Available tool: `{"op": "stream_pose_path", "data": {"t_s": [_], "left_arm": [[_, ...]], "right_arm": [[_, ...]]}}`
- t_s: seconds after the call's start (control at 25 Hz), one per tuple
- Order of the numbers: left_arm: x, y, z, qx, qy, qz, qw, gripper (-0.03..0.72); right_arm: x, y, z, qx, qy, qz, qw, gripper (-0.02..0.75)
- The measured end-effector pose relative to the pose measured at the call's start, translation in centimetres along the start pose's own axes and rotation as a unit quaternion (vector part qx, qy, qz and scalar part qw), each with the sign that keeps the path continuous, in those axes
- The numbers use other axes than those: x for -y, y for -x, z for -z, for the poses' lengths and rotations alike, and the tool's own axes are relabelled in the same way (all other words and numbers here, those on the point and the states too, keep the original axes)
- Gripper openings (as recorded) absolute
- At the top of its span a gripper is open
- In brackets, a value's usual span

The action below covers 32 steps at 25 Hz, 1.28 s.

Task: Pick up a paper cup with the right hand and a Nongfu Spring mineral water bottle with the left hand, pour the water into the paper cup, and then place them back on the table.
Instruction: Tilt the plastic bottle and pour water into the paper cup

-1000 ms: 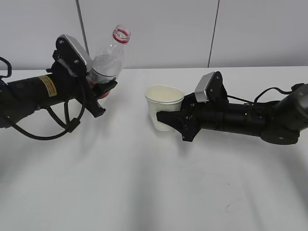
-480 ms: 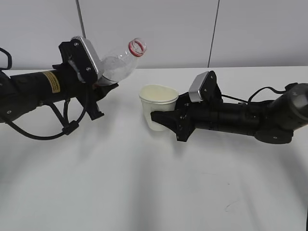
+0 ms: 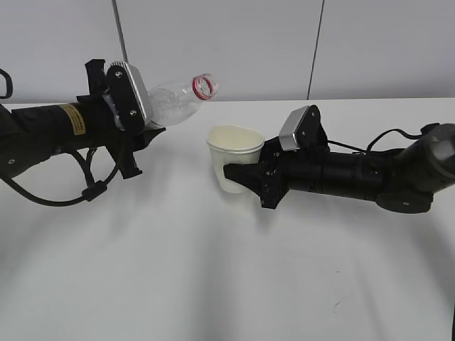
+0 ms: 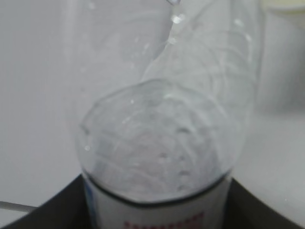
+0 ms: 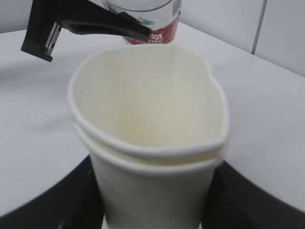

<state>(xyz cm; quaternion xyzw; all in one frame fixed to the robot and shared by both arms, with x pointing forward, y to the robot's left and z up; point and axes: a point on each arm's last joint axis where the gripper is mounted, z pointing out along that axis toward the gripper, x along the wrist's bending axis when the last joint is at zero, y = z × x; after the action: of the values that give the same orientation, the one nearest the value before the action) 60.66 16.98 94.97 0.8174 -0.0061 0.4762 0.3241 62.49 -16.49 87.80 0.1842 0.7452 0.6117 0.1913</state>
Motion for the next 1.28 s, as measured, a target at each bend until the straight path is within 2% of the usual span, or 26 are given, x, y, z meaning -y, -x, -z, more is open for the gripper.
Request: {"op": "stream_pose_path", "data": {"t_s": [0.84, 1.28], "left_arm": [[0.24, -0.35, -0.03, -0.022, -0.023, -0.111, 0.993, 0.372], [0.34, -0.46, -0.01, -0.026, -0.030, -0.151, 0.988, 0.371]], "right_arm": [[0.25, -0.20, -0.27, -0.007, -0.003, 0.001, 1.000, 0.388], [0.50, -0.26, -0.74, -0.012, -0.004, 0.004, 1.000, 0.388]]}}
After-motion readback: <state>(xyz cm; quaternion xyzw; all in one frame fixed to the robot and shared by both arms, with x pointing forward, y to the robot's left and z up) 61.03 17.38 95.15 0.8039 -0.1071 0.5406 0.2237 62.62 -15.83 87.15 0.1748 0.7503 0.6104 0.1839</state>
